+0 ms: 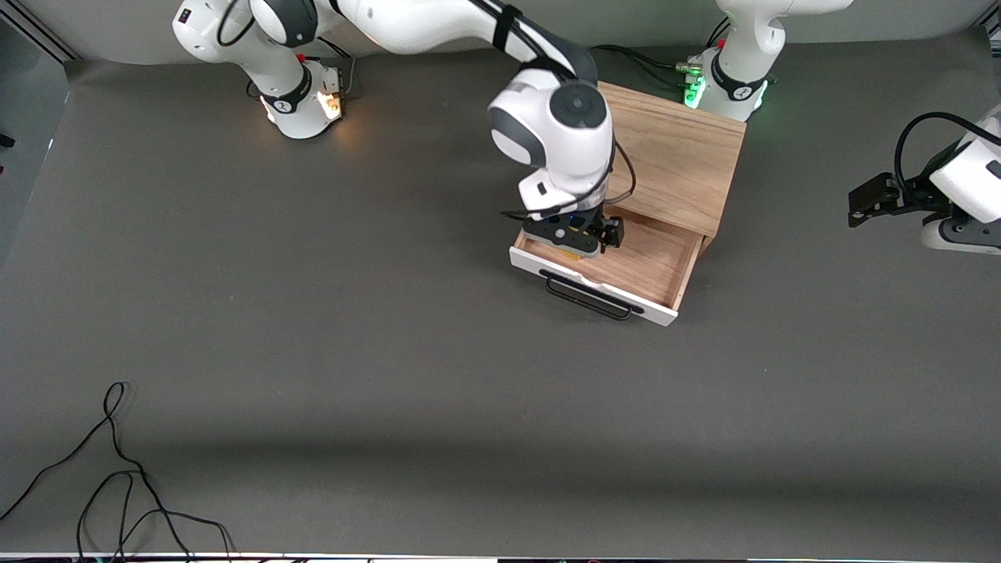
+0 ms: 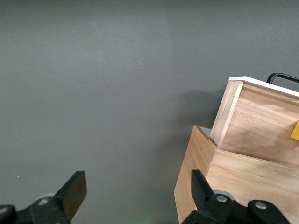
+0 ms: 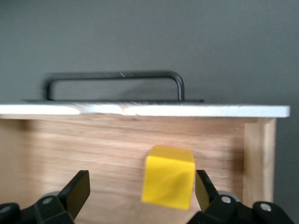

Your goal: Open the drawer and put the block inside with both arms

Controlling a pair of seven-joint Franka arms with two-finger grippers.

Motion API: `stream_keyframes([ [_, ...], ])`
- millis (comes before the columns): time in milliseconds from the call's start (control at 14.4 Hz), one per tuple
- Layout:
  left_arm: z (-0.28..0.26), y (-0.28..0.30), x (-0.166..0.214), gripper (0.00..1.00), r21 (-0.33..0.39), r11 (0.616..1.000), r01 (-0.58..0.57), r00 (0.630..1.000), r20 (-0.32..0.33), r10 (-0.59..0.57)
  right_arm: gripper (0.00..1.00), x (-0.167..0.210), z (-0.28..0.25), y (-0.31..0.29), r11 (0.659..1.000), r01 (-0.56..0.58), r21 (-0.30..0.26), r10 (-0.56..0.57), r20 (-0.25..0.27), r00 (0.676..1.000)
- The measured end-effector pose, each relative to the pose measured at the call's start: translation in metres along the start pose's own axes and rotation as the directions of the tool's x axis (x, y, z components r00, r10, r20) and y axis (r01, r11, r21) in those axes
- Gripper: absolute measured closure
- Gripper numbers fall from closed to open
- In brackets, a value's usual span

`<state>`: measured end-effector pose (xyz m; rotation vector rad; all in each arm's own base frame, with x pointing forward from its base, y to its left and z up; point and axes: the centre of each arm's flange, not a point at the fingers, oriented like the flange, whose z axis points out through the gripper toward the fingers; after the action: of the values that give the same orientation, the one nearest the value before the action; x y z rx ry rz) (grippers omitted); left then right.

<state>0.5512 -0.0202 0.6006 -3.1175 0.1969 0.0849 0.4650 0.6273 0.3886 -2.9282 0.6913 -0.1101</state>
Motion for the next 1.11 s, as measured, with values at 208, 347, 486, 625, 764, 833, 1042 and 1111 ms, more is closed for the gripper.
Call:
stream_keyframes([
  [208,0.000,0.002,0.000,0.00,-0.015,1.000,0.000,1.000,-0.001,0.000,0.00,0.078,-0.093,0.031,1.000,-0.002,-0.003,0.002,0.001,1.000],
  [347,0.000,0.002,0.000,0.00,-0.019,1.000,0.001,1.000,-0.001,-0.001,0.00,0.158,-0.135,0.080,1.000,0.028,-0.007,-0.027,0.009,1.000],
  [486,0.000,0.002,0.000,0.00,-0.021,1.000,0.001,1.000,0.000,-0.001,0.00,0.235,-0.158,0.147,0.998,0.058,-0.016,-0.057,0.024,0.998],
  [625,0.000,0.002,0.000,0.00,-0.021,1.000,0.001,1.000,0.000,-0.001,0.00,0.295,-0.176,0.220,0.996,0.093,-0.016,-0.092,0.039,0.995],
  [764,0.000,0.002,0.000,0.00,-0.021,1.000,0.001,1.000,0.001,-0.001,0.00,0.343,-0.193,0.298,0.991,0.136,-0.008,-0.136,0.042,0.990],
  [833,0.000,0.002,0.000,0.00,-0.021,1.000,0.001,1.000,0.001,-0.001,0.00,0.365,-0.201,0.340,0.987,0.163,-0.003,-0.163,0.039,0.986],
  [1042,0.000,0.002,0.000,0.00,-0.022,1.000,0.001,1.000,0.003,-0.001,0.00,0.408,-0.221,0.439,0.983,0.183,-0.004,-0.183,0.021,0.983],
  [1111,0.000,0.002,-0.001,0.00,-0.022,1.000,0.001,1.000,0.005,-0.001,0.00,0.413,-0.225,0.459,0.982,0.187,-0.021,-0.186,0.016,0.982],
])
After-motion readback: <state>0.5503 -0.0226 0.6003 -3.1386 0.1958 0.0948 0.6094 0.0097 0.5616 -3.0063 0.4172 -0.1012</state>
